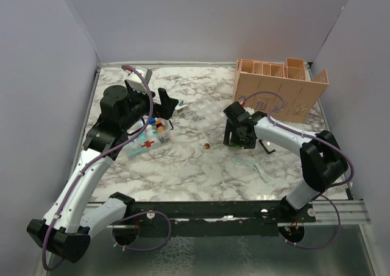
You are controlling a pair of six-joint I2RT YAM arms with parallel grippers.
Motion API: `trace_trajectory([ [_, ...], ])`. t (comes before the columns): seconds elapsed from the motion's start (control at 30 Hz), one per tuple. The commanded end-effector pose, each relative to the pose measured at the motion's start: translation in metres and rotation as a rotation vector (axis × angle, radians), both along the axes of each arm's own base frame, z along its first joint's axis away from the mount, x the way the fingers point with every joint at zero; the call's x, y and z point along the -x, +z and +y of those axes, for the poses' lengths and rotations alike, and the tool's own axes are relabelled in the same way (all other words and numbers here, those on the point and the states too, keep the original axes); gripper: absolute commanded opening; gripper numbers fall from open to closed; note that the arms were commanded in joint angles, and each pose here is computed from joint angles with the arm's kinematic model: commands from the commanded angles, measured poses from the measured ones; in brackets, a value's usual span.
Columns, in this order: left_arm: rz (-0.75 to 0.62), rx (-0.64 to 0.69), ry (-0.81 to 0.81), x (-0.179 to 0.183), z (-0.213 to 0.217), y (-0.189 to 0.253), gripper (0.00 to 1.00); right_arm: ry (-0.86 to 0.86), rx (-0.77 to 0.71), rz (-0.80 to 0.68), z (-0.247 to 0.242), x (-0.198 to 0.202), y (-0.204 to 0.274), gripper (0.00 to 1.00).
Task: Organize the medicine kit
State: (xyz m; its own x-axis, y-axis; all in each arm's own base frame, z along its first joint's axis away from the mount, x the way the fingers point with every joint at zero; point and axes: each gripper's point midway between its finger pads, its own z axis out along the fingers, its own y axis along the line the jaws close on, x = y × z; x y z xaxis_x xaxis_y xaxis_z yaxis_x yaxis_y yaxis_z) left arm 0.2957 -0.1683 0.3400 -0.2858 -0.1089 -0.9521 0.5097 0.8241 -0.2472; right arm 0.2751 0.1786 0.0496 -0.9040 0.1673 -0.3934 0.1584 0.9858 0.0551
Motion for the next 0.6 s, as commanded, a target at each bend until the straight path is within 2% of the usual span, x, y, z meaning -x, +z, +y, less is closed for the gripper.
trace_trajectory([
  [0.0,-0.05,0.034,0.013,0.0,0.001,0.014,0.99,-0.049,0.027,-0.014,-0.001,-0.006,-0.003,0.75],
  [0.37,-0.032,0.058,-0.003,-0.001,-0.004,0.012,0.99,-0.112,0.063,-0.021,0.0,-0.021,-0.019,0.75],
  [0.57,-0.031,0.057,0.002,-0.002,-0.004,0.011,0.99,-0.085,0.069,-0.031,-0.002,-0.021,-0.03,0.75],
])
